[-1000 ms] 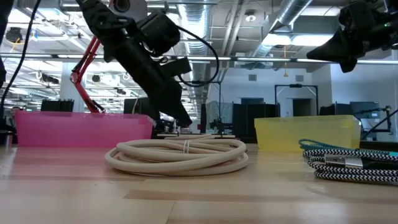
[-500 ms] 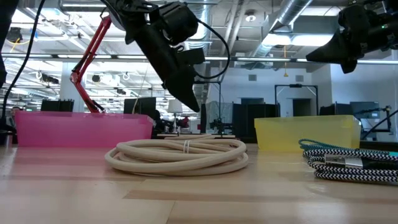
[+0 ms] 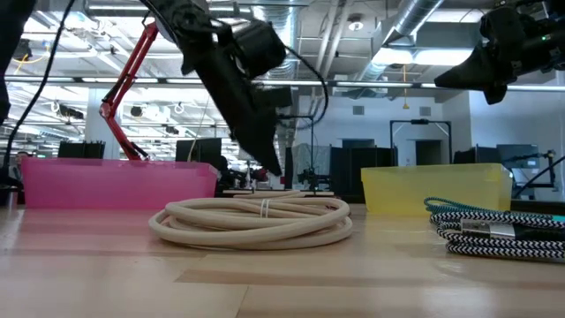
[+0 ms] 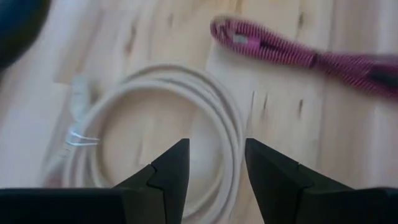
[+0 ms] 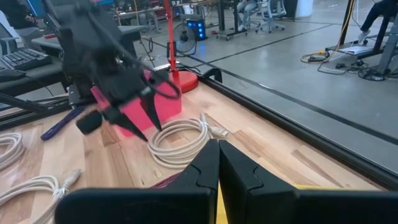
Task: Pick & Place USB Port
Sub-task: Put the brown USB cable into the pink bin
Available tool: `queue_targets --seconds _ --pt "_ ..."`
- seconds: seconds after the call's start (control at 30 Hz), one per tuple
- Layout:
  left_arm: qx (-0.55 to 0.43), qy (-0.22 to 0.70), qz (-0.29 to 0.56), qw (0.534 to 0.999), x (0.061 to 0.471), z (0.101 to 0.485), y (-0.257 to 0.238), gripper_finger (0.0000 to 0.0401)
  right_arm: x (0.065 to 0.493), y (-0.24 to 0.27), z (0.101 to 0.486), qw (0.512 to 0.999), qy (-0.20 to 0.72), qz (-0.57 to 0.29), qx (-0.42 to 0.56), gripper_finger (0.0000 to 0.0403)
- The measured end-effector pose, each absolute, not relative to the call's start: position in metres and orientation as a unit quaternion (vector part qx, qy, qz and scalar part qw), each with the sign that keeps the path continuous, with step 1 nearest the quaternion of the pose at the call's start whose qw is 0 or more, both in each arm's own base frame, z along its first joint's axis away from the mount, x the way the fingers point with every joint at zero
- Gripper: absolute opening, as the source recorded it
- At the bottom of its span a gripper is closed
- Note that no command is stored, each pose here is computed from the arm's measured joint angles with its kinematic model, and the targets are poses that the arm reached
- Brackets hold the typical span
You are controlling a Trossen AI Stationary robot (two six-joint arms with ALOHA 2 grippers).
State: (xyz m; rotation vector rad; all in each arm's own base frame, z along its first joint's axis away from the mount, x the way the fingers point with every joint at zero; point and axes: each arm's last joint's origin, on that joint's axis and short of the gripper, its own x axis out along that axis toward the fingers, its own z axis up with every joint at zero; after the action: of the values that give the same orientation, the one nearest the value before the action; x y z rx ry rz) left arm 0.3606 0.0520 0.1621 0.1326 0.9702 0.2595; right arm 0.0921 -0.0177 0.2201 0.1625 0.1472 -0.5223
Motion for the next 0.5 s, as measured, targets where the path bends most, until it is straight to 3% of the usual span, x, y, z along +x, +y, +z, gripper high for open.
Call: queue_targets --seconds 0.17,0.5 --pt "0.062 0.486 0.122 0.863 0.366 0.137 0.053 0.0156 0.092 -0.018 0.219 0.960 0.080 -0.258 0.080 0.0000" --pt "0.059 0.459 0.128 0.877 0.374 0.131 0.055 0.0155 0.091 -0.018 0.215 0.957 0.101 -0.260 0.076 0.0000"
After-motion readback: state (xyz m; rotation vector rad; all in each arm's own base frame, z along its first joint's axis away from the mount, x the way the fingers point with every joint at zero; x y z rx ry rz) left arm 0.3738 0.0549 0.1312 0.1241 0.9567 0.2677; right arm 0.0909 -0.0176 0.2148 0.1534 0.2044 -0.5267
